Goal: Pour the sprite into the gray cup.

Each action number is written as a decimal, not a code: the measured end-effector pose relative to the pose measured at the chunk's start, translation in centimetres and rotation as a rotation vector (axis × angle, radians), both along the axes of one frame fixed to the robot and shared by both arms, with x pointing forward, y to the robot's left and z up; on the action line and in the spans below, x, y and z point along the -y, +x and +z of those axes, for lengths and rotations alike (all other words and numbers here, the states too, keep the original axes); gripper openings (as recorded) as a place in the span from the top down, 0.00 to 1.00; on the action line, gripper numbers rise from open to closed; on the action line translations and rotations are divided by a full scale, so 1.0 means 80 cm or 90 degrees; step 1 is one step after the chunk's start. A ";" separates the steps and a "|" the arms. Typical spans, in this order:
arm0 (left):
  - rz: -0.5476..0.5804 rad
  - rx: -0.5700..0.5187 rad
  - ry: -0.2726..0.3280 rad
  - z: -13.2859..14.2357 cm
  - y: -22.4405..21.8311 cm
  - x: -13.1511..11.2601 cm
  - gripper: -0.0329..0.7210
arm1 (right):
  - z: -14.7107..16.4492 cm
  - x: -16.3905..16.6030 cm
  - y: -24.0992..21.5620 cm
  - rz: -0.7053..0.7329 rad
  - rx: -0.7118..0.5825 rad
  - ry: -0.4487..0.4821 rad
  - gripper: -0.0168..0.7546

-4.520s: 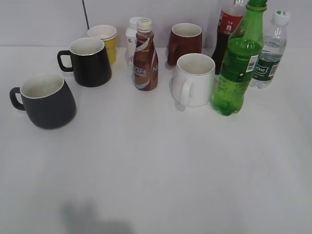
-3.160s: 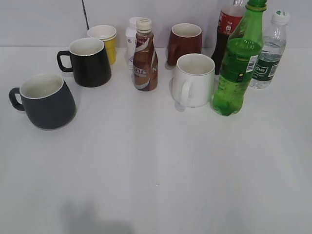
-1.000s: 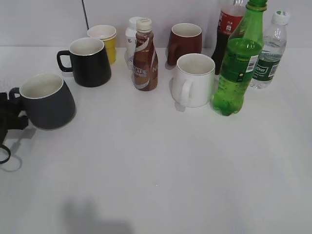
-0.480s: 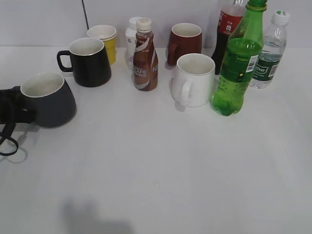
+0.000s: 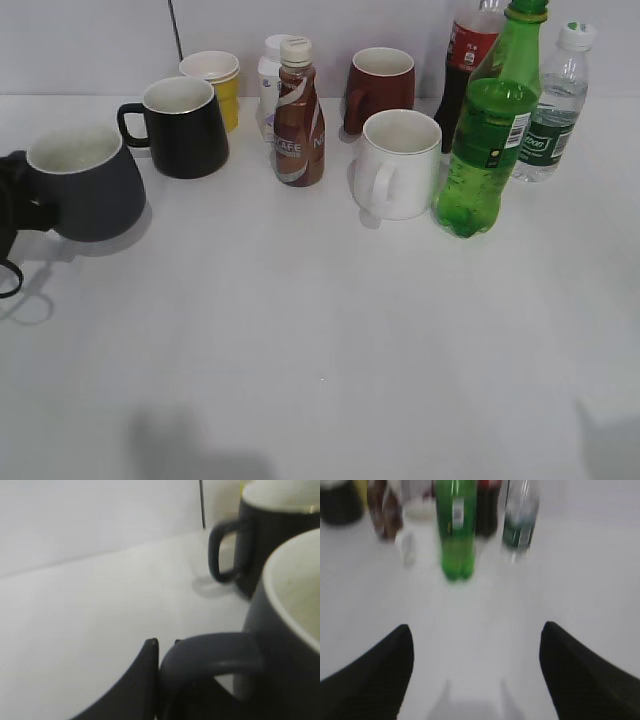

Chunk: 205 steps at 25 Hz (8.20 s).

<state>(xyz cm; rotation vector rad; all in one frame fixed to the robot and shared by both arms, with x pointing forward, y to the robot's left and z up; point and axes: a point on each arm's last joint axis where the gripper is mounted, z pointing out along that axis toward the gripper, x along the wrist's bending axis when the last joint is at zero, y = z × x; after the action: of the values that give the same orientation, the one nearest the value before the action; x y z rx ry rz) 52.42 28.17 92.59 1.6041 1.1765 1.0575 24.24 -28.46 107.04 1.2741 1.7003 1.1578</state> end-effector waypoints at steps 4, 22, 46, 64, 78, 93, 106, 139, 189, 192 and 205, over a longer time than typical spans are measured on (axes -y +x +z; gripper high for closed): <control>0.002 0.022 -0.002 0.019 -0.003 0.000 0.88 | 0.033 0.001 0.034 -0.021 0.148 0.009 0.22; 0.008 0.055 -0.019 0.071 -0.023 -0.001 0.88 | -0.049 -0.011 0.251 -0.105 0.133 0.115 0.22; -0.006 0.028 0.000 0.068 -0.025 0.000 0.88 | -0.171 -0.055 0.290 0.134 0.069 0.091 0.28; -0.090 0.029 0.053 0.066 -0.028 0.017 0.88 | -0.155 -0.080 0.389 0.231 0.148 0.099 0.24; -0.392 0.045 0.061 0.066 -0.079 0.157 0.88 | -0.105 -0.121 0.346 0.360 0.134 -0.175 0.45; -0.413 0.007 0.062 0.084 -0.081 0.196 0.88 | -0.045 -0.173 0.305 0.442 0.320 -0.520 0.45; -0.413 -0.052 0.076 0.079 -0.088 0.206 0.88 | -0.044 -0.177 0.304 0.493 0.407 -0.691 0.45; -0.395 -0.111 0.108 0.086 -0.082 0.212 0.88 | -0.036 -0.176 0.307 0.483 0.517 -0.865 0.45; -0.107 0.033 -0.042 0.055 -0.001 0.107 0.89 | -0.046 -0.114 0.331 0.152 0.090 0.019 0.45; -0.075 0.041 -0.028 0.033 0.009 0.094 0.89 | -0.049 -0.094 0.335 0.109 0.094 0.063 0.45; -0.063 0.008 -0.003 -0.029 0.021 0.092 0.89 | -0.049 -0.091 0.335 0.105 0.095 0.075 0.45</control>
<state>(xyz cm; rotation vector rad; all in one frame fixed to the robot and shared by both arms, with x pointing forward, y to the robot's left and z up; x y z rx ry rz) 54.13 20.79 90.30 1.6328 1.0792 0.9986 51.02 -21.20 103.09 1.1021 1.6713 1.4319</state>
